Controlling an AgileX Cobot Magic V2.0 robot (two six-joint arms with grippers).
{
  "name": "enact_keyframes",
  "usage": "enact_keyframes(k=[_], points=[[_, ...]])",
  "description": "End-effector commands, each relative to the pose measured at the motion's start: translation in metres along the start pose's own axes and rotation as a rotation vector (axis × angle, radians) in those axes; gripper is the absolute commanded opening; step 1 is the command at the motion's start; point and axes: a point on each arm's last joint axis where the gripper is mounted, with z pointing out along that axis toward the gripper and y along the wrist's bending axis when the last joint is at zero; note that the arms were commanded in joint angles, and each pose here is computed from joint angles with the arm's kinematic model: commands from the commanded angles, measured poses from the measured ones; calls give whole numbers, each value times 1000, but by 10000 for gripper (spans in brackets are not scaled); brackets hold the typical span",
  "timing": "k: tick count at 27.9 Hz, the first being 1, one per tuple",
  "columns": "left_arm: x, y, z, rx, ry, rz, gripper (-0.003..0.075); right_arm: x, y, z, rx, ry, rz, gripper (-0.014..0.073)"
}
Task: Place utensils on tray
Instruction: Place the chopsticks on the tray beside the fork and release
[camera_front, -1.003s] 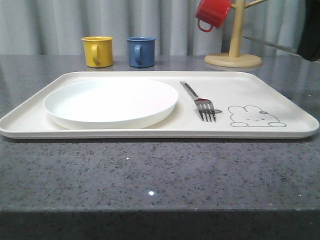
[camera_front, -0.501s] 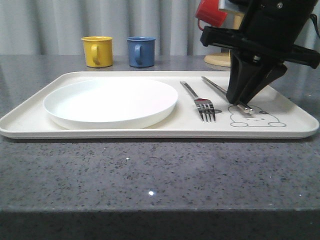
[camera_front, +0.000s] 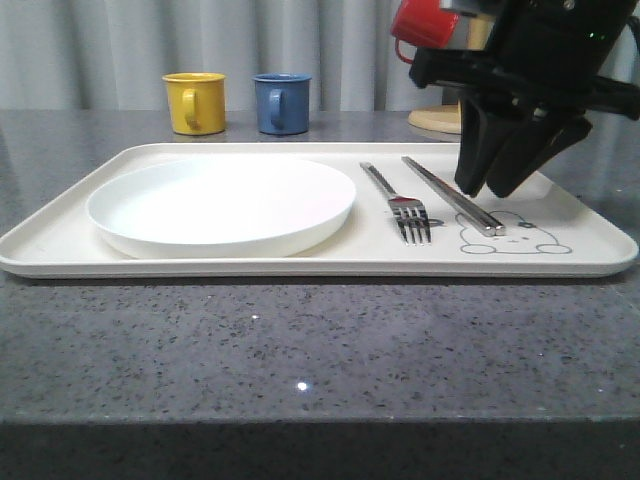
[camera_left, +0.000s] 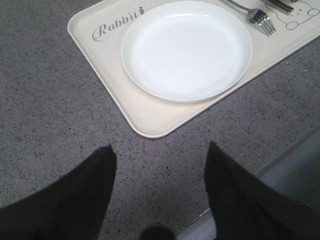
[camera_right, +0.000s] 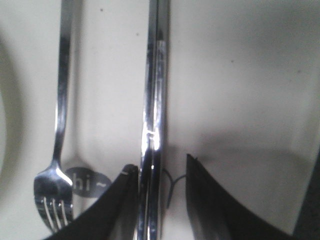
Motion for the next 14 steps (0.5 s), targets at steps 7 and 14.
enact_keyframes(k=[7,14], points=[[-12,1,-6,0,-94,-6,388,22,0,-128,55,-259,-193,277],[-12,1,-6,0,-94,-6,388,49,-57,-166,207,-261,-41,277]])
